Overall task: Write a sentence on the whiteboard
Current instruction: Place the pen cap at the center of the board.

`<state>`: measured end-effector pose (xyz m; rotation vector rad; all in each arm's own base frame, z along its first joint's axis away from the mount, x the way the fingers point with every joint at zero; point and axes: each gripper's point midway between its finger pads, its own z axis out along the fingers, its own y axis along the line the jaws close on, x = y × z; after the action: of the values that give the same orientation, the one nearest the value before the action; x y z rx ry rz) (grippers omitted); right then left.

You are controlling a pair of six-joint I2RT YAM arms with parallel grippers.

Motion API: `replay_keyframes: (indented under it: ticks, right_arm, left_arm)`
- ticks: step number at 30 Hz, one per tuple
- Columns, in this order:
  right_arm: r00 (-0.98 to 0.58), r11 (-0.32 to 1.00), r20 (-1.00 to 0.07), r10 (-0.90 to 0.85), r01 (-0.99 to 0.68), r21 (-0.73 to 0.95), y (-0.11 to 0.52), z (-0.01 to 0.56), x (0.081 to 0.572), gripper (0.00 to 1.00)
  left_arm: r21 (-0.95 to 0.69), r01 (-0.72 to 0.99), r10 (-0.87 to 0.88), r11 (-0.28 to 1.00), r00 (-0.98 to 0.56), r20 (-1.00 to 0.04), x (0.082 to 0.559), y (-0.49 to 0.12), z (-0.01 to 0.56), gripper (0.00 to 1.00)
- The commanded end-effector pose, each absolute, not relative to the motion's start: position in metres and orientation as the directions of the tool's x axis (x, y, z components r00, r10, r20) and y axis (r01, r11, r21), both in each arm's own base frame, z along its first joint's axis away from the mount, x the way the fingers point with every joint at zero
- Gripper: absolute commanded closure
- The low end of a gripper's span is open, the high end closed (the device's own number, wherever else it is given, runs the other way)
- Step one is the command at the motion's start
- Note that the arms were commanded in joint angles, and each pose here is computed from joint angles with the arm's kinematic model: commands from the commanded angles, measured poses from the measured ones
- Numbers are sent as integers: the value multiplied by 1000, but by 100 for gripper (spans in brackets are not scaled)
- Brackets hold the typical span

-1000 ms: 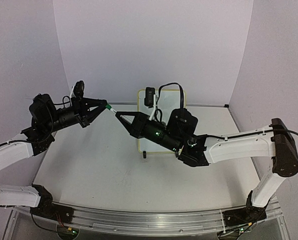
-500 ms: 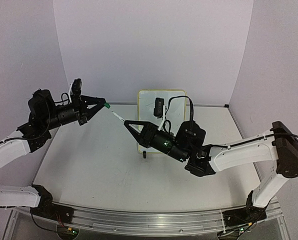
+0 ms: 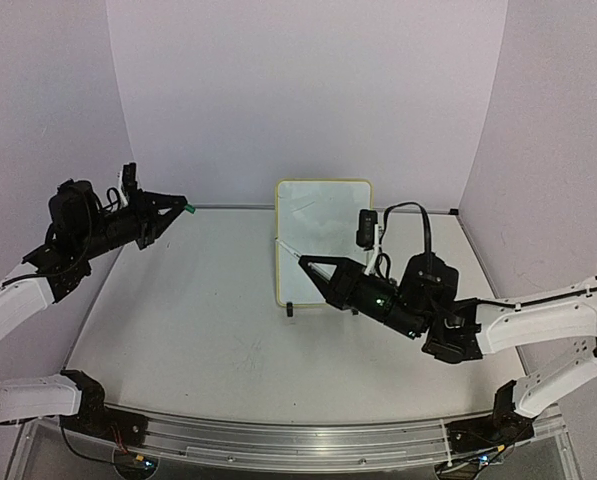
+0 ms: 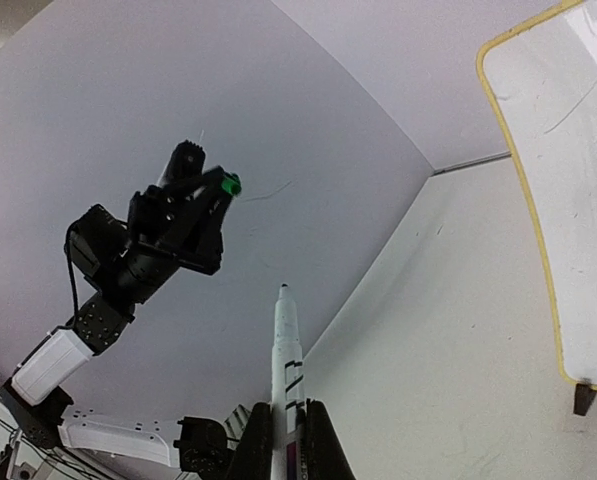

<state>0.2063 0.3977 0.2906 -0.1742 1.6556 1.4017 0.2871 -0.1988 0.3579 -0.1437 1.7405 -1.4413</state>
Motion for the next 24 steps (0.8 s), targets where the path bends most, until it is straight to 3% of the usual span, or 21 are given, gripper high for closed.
replay_keyframes:
  ticks: [1, 4, 8, 24]
  right_arm:
    - [-465, 564, -810, 356, -585, 583, 364, 296, 220, 100]
    - [-459, 651, -846, 271, -561, 512, 346, 288, 225, 100]
    - [-505, 666, -831, 235, -539, 516, 325, 276, 237, 100]
    - [-548, 660, -818, 177, -550, 511, 319, 253, 242, 100]
  left_arm:
    - [-792, 190, -405, 580, -776, -483, 285, -194, 236, 100]
    - [-774, 118, -353, 623, -840, -412, 276, -195, 185, 100]
    - [-756, 86, -285, 649, -894, -346, 264, -207, 143, 100]
    - [-679, 45, -113, 733, -976, -187, 247, -238, 61, 95]
